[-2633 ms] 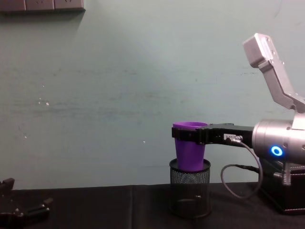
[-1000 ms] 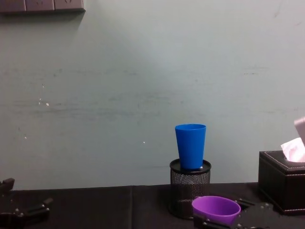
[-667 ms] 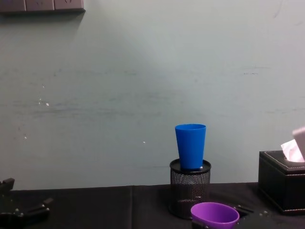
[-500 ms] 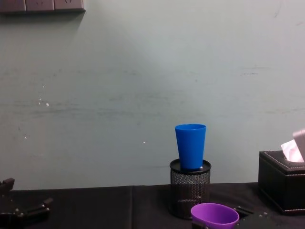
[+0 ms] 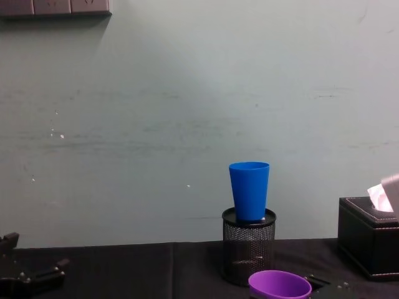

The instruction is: Pick up one cup with a gripper and tap it against the other cup.

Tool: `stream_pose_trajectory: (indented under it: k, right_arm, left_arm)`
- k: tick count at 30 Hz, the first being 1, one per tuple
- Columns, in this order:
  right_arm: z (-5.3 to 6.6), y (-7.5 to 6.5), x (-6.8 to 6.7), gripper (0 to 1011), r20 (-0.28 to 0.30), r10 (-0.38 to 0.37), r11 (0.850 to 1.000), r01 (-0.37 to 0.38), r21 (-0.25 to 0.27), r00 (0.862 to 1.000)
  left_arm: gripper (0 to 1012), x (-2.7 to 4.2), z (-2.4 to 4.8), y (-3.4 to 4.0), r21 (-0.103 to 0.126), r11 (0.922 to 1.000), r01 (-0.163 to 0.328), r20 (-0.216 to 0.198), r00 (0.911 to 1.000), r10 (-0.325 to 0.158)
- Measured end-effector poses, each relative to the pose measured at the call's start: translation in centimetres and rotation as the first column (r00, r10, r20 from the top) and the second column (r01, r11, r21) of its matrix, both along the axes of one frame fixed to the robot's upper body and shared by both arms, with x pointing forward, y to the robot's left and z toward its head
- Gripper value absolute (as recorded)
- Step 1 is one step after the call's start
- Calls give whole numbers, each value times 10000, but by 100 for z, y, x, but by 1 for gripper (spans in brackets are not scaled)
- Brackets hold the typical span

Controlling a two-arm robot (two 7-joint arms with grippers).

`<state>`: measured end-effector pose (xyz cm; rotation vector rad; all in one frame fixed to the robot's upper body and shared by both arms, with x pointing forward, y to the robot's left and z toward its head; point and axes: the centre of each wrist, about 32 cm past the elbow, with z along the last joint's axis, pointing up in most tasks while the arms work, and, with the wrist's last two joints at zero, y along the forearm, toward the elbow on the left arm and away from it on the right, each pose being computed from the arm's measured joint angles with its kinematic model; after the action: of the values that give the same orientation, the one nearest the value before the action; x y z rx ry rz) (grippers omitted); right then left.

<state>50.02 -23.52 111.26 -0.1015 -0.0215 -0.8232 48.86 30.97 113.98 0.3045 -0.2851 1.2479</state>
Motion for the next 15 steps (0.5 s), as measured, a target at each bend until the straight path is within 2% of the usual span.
stream_pose_trajectory:
  k: [3, 6, 11, 15]
  right_arm:
    - [2, 1, 0, 733, 5, 3, 10000, -3, 2, 10000]
    - [4, 1, 0, 790, 8, 4, 10000, -4, 3, 10000]
    - [7, 1, 0, 943, 14, 4, 10000, -4, 5, 10000]
    - [7, 0, 0, 1002, 14, 3, 10000, -3, 2, 10000]
  left_arm:
    - [1005, 0, 0, 0, 0, 10000, 0, 1, 10000, 0]
    - [1005, 0, 0, 0, 0, 10000, 0, 0, 10000, 0]
    - [1005, 0, 0, 0, -1, 10000, 0, 0, 10000, 0]
    - [1005, 0, 0, 0, -1, 10000, 0, 0, 10000, 0]
